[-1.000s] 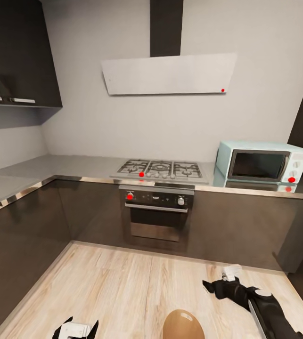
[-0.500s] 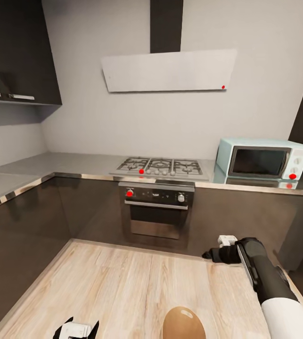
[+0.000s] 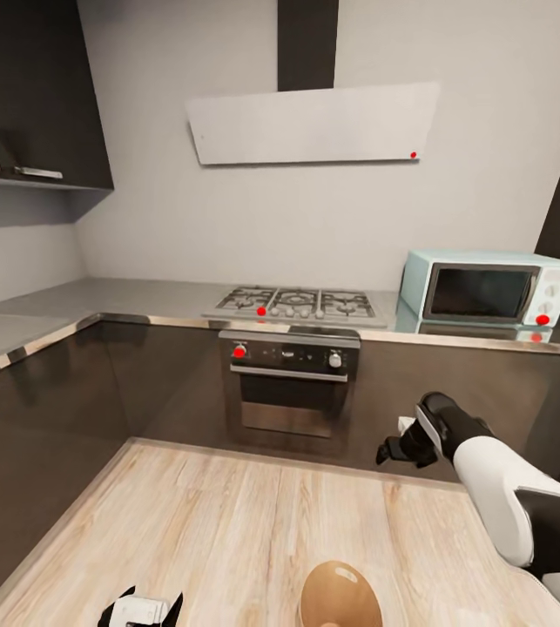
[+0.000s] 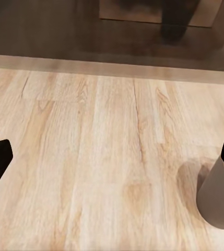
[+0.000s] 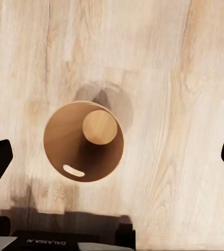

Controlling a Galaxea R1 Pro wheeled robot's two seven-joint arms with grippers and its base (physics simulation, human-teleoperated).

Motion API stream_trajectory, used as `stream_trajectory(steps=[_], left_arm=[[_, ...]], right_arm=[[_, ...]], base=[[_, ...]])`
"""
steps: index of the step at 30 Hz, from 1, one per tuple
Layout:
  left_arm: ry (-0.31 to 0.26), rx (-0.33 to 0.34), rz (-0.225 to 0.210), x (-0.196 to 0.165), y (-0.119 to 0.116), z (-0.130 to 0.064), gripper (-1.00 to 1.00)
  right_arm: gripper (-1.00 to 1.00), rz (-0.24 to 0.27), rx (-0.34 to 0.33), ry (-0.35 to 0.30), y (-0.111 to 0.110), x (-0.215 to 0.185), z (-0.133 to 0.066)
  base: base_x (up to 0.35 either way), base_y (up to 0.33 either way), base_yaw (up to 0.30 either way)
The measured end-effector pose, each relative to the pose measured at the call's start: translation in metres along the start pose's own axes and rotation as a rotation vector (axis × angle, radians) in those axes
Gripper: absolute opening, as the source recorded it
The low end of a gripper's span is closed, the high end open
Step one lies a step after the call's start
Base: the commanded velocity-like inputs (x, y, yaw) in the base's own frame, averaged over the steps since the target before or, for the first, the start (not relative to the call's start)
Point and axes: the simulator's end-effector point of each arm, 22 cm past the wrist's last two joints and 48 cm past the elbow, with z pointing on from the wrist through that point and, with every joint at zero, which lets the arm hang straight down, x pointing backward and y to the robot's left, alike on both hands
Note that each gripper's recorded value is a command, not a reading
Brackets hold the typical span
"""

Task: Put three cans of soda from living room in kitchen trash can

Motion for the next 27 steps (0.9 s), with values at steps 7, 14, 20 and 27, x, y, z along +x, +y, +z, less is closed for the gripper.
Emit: stream_trajectory(steps=[7,14,20,27], left_arm=[[0.008,0.0,-0.001,0.013,0.001,0.004,1.0],[0.009,0.0,-0.004,0.013,0.001,0.004,1.0],[0.009,0.0,-0.007,0.013,0.0,0.004,1.0],[0.009,-0.001,-0.007,0.013,0.0,0.004,1.0]], right_arm=[[1.0,-0.004,0.03,0.027,-0.005,0.006,0.01],[1.0,-0.003,0.024,0.018,-0.004,0.003,0.009],[1.0,-0.007,0.022,0.009,-0.003,0.001,0.01],[1.0,-0.024,0.021,-0.031,0.0,-0.007,0.011]], base=[[0.0,0.0,0.0],[0.0,0.0,0.0],[0.0,0.0,0.0],[0.0,0.0,0.0]])
